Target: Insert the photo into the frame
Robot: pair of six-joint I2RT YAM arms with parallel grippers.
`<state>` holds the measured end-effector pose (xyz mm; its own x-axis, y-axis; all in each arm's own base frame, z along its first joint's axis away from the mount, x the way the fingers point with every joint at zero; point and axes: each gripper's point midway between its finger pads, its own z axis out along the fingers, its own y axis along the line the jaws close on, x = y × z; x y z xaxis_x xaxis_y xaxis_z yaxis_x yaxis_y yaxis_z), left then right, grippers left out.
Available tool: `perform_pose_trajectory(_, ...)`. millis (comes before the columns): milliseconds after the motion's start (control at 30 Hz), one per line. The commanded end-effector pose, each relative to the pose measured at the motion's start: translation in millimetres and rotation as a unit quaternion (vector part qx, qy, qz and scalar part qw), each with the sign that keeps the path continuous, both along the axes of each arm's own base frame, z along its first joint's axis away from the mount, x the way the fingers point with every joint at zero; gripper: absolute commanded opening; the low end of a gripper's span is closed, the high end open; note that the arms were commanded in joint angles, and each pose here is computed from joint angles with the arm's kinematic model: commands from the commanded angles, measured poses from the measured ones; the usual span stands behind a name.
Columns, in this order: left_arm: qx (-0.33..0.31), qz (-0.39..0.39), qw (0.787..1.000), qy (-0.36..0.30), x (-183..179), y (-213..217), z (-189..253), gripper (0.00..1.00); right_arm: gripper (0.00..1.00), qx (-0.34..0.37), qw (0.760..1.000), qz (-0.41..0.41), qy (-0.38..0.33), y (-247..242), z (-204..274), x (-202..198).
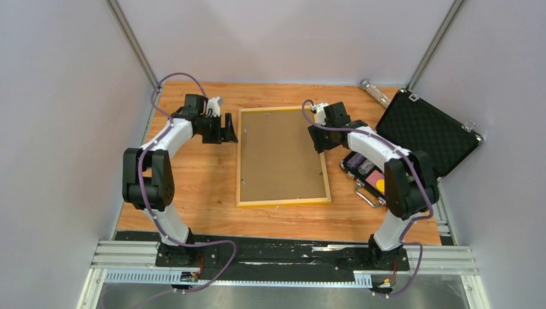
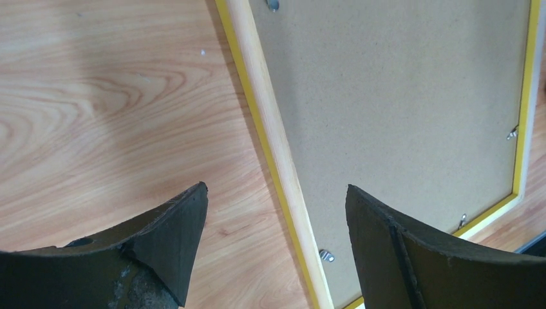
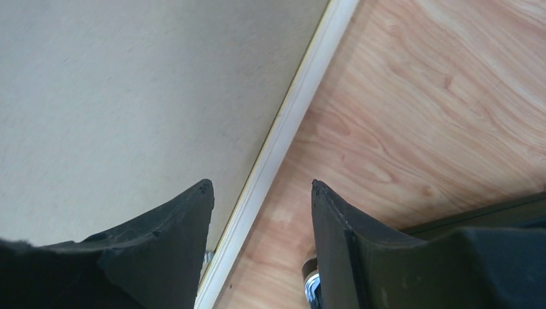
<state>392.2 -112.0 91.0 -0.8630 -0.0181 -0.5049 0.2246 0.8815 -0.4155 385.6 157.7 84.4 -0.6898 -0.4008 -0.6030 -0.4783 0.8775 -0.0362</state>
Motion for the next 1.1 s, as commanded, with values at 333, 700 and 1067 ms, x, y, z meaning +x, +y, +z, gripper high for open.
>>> perform_pose_trajectory(333, 0.003, 0.023, 1.0, -0.001, 46.2, 0.0, 3.3, 0.86, 0.5, 0.071, 0.995, -0.066, 0.033, -5.7, -21.5, 50.0)
perform_pose_trajectory(700, 0.028, 0.011, 1.0, 0.002, 63.1, -13.4, -8.7, 0.86, 0.31, 0.094, 0.991, -0.061, 0.067, -1.9, -40.0, 43.3)
perform_pose_trajectory(1067, 0.063, 0.008, 0.998, 0.028, 72.9, -21.1, -39.8, 0.86, 0.03, 0.114, 0.989, -0.044, 0.087, 0.1, -44.6, 27.7)
